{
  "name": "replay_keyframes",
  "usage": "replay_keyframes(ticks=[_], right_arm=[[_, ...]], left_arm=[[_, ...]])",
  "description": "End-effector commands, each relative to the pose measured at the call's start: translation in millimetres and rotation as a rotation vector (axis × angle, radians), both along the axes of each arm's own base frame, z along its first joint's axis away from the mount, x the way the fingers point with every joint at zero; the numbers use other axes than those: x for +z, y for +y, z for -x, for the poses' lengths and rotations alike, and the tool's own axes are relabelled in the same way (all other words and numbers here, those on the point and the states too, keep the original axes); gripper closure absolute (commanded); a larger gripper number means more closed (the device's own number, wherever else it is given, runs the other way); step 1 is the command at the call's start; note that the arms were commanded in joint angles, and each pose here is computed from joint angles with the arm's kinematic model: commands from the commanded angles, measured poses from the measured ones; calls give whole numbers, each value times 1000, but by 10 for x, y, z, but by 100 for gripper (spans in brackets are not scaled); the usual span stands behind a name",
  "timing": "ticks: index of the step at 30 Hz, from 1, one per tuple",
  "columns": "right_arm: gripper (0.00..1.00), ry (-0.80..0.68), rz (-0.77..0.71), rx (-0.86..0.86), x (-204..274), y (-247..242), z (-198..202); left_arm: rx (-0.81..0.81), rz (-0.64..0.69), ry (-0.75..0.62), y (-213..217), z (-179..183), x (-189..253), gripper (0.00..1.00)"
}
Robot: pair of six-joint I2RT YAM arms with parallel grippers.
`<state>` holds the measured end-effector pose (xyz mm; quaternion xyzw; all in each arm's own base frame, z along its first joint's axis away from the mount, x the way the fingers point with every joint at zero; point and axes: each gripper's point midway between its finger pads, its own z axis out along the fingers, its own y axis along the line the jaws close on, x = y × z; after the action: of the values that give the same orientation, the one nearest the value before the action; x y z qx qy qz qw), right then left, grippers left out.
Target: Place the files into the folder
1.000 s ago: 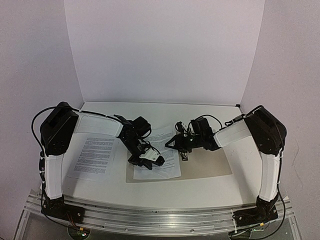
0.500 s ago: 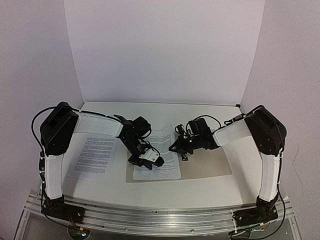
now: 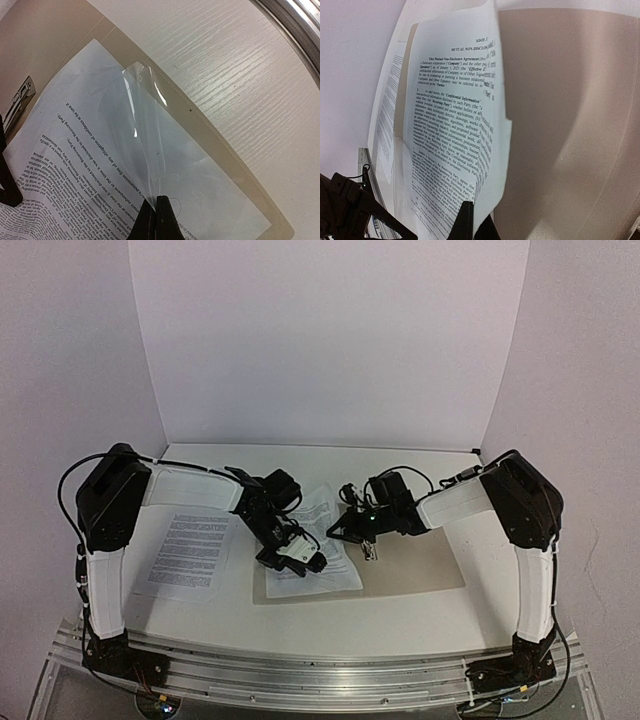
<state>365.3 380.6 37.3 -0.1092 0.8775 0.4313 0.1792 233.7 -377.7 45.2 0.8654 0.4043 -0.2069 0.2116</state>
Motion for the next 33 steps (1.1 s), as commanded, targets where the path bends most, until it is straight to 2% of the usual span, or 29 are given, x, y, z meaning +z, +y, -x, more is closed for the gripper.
replay_keyframes(ticks=[1,8,16,20,26,33], right_arm=[[100,-25,-75,74,255,73,150],[100,11,-206,57,335,237,182],[100,-3,-189,63,246,304,142],[99,-22,-82,-45,156,94,9],[71,-48,76,-132,53,-106,-116],[67,-30,179,-147,-72,-105,-100]], left_arm=[[-5,89,-17,-89,-13,385,100],[-7,103,-29,-132,-44,395,100],[-20,98,-35,-97,-22,376,100],[-23,92,-36,-69,0,361,100],[-23,88,-31,-60,10,353,100],[-22,87,-32,-65,-1,357,100]])
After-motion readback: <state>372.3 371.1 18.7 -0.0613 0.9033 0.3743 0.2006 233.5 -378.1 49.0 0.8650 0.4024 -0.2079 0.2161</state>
